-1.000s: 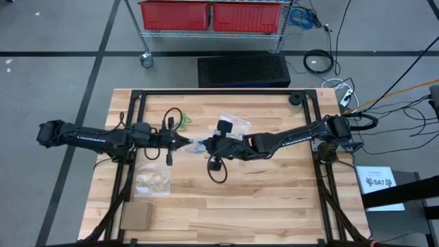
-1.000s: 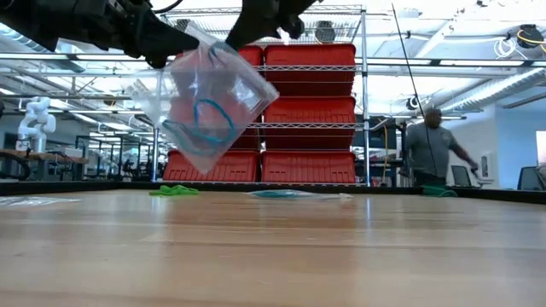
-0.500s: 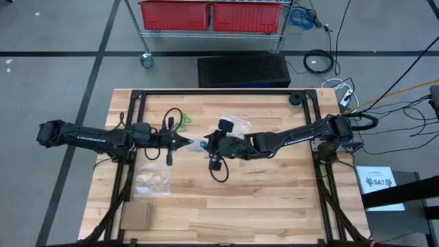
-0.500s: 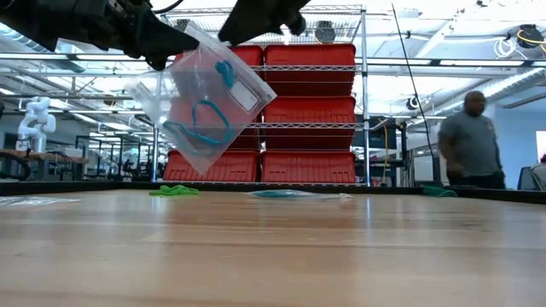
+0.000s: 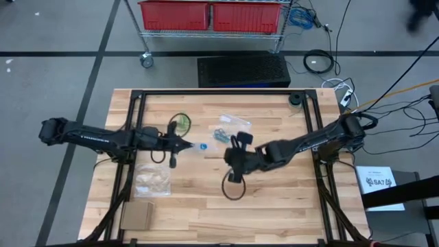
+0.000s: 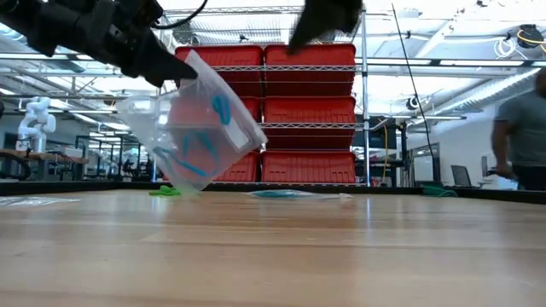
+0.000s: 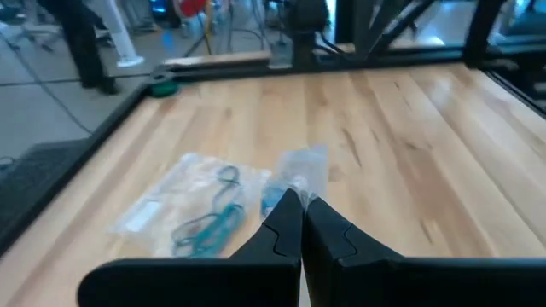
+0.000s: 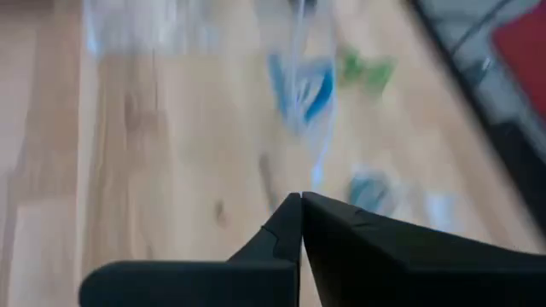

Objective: Sort rubber bands
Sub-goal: Put the blue rubber band into the open transparent zip lock bag

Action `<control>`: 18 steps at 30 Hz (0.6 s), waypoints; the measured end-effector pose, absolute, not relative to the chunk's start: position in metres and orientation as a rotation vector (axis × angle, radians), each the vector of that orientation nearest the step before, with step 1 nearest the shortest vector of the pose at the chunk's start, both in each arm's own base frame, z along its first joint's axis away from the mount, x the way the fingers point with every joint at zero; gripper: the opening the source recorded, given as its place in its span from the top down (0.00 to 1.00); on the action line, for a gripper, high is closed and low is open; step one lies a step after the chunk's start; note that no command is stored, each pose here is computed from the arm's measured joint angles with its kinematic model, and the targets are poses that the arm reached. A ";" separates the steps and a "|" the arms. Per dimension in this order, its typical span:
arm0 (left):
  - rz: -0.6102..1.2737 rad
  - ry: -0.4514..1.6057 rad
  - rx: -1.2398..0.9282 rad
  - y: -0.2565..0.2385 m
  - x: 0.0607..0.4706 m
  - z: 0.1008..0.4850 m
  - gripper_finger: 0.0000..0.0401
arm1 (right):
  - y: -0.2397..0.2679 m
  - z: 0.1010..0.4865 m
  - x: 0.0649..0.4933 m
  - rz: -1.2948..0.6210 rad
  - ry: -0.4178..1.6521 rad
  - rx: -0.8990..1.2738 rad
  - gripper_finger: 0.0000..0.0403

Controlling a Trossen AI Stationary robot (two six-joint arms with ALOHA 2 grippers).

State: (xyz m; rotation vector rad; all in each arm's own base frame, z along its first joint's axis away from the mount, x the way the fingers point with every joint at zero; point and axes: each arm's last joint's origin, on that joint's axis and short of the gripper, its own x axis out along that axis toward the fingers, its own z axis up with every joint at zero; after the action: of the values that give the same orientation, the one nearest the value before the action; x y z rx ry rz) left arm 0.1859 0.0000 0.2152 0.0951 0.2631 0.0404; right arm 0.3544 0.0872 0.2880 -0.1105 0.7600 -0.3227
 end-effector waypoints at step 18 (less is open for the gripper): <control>-0.186 0.392 0.055 -0.062 0.211 0.174 1.00 | 0.149 0.183 0.309 -0.242 0.634 0.317 1.00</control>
State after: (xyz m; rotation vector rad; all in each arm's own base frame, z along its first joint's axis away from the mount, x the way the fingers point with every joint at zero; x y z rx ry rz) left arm 0.2112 -0.0623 0.1741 0.0550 0.3918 -0.1858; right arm 0.3092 0.1491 0.1830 0.3170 0.6343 -0.2417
